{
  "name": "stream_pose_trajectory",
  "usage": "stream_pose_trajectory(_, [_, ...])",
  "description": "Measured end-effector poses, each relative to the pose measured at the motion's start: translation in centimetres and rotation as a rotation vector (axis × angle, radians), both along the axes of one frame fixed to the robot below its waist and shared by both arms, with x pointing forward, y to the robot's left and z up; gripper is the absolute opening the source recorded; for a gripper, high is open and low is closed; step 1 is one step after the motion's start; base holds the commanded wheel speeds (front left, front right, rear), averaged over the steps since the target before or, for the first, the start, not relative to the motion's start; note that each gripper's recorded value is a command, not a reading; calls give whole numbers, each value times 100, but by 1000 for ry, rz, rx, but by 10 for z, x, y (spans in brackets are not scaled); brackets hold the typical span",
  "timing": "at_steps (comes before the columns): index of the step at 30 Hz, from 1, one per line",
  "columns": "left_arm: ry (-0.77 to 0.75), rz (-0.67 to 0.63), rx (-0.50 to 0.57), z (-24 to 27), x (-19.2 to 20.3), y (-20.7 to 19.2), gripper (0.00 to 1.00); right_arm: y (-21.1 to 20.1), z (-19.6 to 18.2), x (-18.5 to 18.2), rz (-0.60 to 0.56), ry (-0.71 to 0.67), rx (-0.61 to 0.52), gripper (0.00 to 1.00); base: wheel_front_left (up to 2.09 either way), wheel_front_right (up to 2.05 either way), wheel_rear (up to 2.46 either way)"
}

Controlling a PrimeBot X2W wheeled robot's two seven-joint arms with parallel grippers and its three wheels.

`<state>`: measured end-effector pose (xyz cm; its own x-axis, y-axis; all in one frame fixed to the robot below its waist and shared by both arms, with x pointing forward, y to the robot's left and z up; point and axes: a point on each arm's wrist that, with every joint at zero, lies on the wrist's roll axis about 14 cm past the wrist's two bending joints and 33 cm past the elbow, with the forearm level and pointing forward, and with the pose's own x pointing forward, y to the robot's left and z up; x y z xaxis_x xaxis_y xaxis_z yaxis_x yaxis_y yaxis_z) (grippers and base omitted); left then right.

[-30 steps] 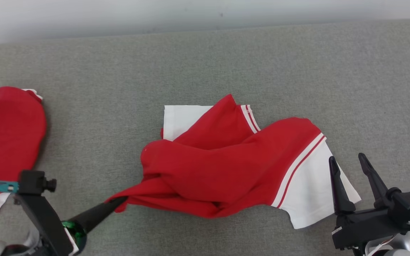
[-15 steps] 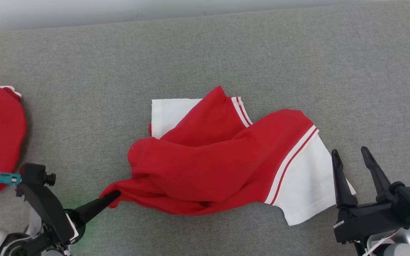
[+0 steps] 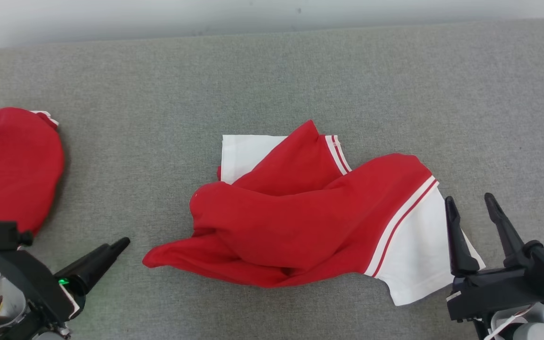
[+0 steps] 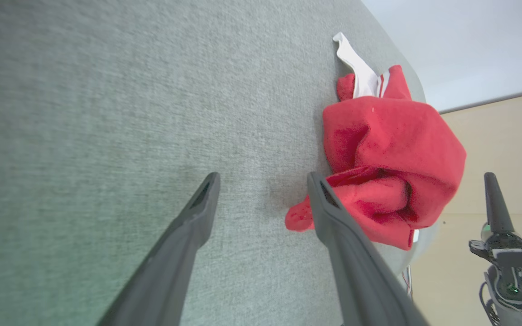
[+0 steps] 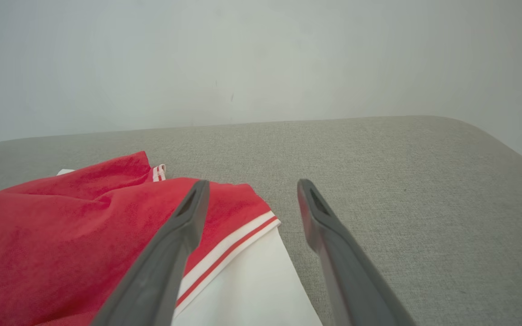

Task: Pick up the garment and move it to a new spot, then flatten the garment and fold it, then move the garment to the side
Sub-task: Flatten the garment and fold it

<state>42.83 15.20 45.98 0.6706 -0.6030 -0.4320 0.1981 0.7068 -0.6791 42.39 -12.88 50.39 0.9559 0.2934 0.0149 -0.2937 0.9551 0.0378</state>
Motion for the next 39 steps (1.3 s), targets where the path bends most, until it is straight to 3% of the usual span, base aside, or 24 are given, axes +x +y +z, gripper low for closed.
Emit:
stream_pose_trajectory(6, [-98,120,-10,12,4,16,100,-3,11,1,-17,-36,8,100,0,0,0])
stream_pose_trajectory(17, [-487,400,-169,88,10,27,100,-6,36,-4,-38,-106,12,100,0,0,0])
stream_pose_trajectory(20, [-605,459,-168,109,7,36,100,-4,39,-5,-32,-116,11,100,0,0,0])
stream_pose_trajectory(24, [-755,517,63,127,4,43,100,0,47,-8,-22,-131,12,100,0,0,0])
stream_pose_trajectory(29, [-858,586,260,140,-1,42,100,-1,49,-11,-24,-138,12,100,0,0,0])
stream_pose_trajectory(39, [-911,628,485,128,-25,37,100,0,46,-23,-16,-128,-13,100,0,0,0])
